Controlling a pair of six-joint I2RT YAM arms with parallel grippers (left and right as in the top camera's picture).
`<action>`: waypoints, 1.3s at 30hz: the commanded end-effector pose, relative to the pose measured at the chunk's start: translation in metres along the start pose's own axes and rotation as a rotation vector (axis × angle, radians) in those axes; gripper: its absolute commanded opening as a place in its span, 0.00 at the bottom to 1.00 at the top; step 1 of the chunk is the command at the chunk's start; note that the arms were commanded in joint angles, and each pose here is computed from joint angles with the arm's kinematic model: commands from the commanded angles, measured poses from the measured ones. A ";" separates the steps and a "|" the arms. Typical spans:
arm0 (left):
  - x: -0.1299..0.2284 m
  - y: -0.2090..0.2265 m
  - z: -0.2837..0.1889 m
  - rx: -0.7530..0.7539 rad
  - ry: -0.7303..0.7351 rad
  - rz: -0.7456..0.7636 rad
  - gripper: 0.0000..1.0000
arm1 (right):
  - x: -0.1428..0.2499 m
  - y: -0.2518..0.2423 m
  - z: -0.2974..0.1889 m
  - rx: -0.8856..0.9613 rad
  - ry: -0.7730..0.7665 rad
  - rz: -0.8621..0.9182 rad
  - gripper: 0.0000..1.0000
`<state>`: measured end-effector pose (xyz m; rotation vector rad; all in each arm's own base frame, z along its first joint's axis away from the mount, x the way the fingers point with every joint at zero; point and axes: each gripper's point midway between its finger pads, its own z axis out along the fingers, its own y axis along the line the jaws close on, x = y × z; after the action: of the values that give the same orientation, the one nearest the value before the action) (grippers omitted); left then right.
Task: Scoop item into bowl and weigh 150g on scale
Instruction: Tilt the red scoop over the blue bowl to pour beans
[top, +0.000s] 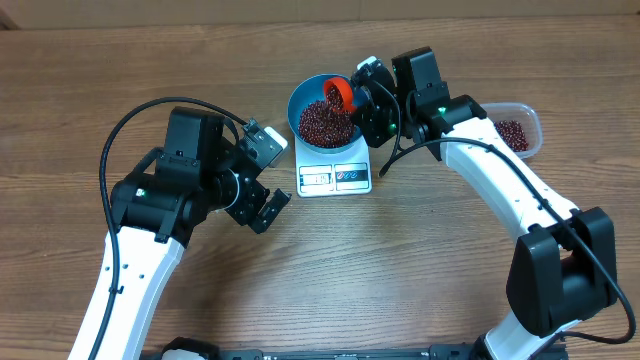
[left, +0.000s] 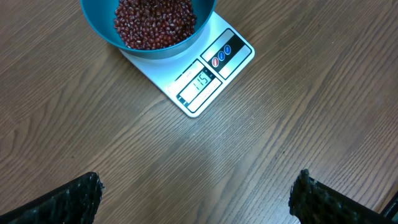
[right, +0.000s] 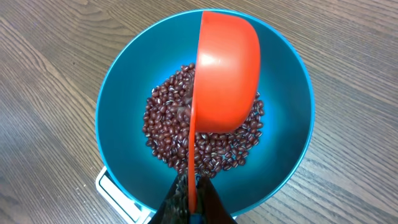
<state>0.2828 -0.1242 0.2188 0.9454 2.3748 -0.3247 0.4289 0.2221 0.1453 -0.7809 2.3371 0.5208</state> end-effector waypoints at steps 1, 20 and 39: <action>-0.008 0.001 -0.004 -0.007 -0.019 0.008 1.00 | -0.016 0.003 -0.017 0.016 -0.054 -0.029 0.04; -0.008 0.001 -0.004 -0.007 -0.019 0.008 1.00 | -0.023 0.002 -0.018 0.021 -0.082 -0.039 0.04; -0.008 0.001 -0.004 -0.007 -0.019 0.008 1.00 | -0.018 -0.009 -0.018 0.084 -0.058 -0.028 0.04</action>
<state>0.2828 -0.1242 0.2187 0.9453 2.3749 -0.3243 0.4379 0.2145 0.1456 -0.7551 2.3305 0.4416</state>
